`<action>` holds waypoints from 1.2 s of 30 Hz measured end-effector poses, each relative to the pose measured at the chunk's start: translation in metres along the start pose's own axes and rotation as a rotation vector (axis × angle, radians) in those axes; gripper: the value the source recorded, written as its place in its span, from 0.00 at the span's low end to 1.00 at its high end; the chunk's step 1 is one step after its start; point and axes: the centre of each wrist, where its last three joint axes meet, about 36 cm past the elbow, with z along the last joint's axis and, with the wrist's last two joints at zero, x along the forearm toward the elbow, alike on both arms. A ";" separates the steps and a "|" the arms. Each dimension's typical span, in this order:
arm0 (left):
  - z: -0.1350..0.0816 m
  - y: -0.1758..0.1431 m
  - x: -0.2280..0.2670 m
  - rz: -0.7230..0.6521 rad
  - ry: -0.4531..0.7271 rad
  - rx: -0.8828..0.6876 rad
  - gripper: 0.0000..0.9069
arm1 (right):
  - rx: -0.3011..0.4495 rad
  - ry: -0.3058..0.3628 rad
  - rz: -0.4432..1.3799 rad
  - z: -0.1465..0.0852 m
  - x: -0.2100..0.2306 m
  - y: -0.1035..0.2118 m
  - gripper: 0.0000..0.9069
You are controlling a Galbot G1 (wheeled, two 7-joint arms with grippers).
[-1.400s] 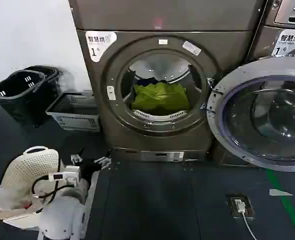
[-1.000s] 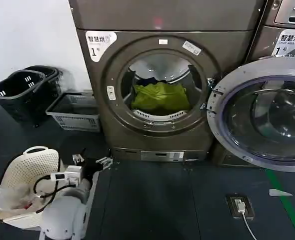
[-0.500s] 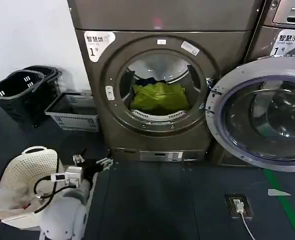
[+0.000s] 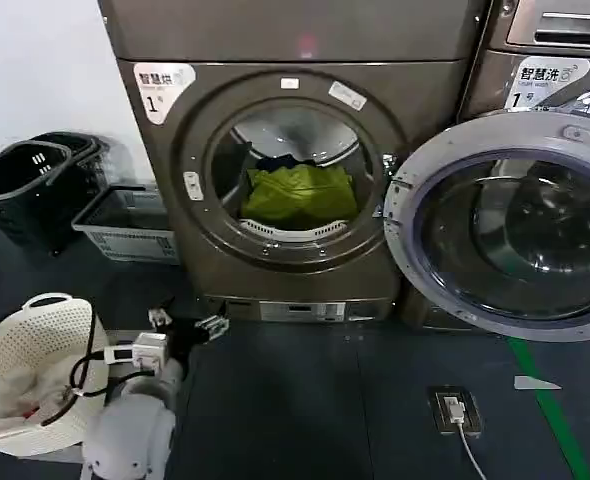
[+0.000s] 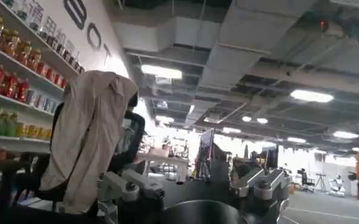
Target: Grasp the clothes from the dryer.
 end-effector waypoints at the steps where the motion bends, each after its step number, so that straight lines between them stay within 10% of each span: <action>1: 0.000 0.000 0.000 0.001 0.000 0.000 1.00 | 0.000 -0.001 0.000 0.000 0.000 0.000 1.00; 36: -0.001 -0.003 -0.001 0.009 -0.002 -0.010 1.00 | -0.005 -0.021 0.029 0.007 0.002 -0.003 1.00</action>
